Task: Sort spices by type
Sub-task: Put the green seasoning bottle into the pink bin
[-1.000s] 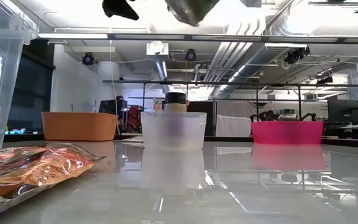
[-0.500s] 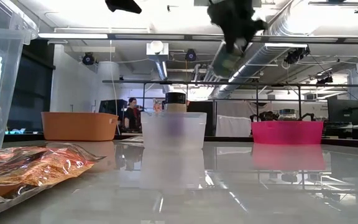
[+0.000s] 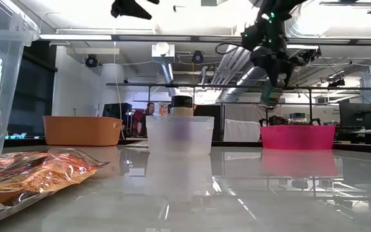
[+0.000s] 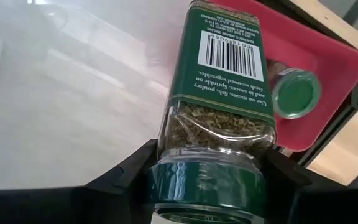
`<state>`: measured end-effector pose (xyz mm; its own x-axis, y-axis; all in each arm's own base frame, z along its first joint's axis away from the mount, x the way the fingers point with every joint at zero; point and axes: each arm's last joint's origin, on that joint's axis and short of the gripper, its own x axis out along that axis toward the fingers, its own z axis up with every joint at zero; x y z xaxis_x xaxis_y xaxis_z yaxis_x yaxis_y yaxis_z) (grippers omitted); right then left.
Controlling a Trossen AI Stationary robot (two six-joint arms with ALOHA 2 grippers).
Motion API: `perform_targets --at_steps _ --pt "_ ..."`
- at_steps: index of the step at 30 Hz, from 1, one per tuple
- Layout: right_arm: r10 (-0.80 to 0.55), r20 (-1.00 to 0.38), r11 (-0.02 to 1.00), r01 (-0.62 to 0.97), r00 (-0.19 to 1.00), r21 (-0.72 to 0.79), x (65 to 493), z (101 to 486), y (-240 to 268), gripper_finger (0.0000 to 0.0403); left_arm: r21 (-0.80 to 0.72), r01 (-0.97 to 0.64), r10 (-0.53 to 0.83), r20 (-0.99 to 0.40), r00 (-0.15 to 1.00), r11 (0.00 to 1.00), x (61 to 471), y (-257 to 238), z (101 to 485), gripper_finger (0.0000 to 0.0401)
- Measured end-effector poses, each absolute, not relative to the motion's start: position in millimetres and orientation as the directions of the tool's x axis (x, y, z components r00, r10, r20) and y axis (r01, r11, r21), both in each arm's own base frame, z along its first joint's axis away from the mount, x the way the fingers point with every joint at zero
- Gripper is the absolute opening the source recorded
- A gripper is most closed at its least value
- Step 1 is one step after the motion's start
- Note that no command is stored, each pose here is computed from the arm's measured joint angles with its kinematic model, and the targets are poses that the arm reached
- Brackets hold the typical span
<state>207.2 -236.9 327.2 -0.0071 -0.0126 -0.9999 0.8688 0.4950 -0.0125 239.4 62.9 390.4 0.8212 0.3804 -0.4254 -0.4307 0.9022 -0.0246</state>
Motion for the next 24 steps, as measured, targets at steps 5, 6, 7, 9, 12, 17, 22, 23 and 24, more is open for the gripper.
perform_targets --at_steps 5,6,7,9,12,17,22,23,24 --pt "0.019 -1.000 0.501 0.865 0.000 0.010 189 322 -250 0.0194 -0.085 -0.488 0.420 -0.395 0.817 0.869 238 74 393 0.0294" --pt "0.048 -0.999 0.501 0.865 0.003 0.027 188 317 -251 0.0194 -0.079 -0.493 0.426 -0.396 0.813 0.867 237 76 393 0.0294" --pt "0.074 -0.997 0.503 0.864 0.000 0.037 188 311 -251 0.0194 -0.069 -0.497 0.433 -0.396 0.810 0.865 236 78 393 0.0294" --pt "0.123 -0.992 0.502 0.864 -0.023 0.042 187 298 -248 0.0194 -0.046 -0.502 0.445 -0.396 0.803 0.864 235 81 393 0.0294" --pt "0.195 -0.979 0.498 0.866 -0.056 0.050 183 280 -243 0.0194 -0.024 -0.505 0.455 -0.397 0.797 0.863 234 85 393 0.0294" --pt "0.242 -0.963 0.472 0.881 -0.119 0.010 179 262 -238 0.0194 0.004 -0.497 0.457 -0.399 0.795 0.868 232 89 393 0.0294" --pt "0.251 -0.960 0.453 0.892 -0.125 0.002 178 260 -237 0.0194 0.042 -0.482 0.457 -0.399 0.795 0.875 232 89 393 0.0294" --pt "0.251 -0.960 0.446 0.895 -0.124 0.001 178 260 -237 0.0194 0.048 -0.479 0.457 -0.399 0.795 0.876 232 89 393 0.0294" --pt "0.255 -0.960 0.437 0.900 -0.119 0.004 178 260 -237 0.0194 0.052 -0.477 0.456 -0.400 0.795 0.877 232 89 393 0.0294"
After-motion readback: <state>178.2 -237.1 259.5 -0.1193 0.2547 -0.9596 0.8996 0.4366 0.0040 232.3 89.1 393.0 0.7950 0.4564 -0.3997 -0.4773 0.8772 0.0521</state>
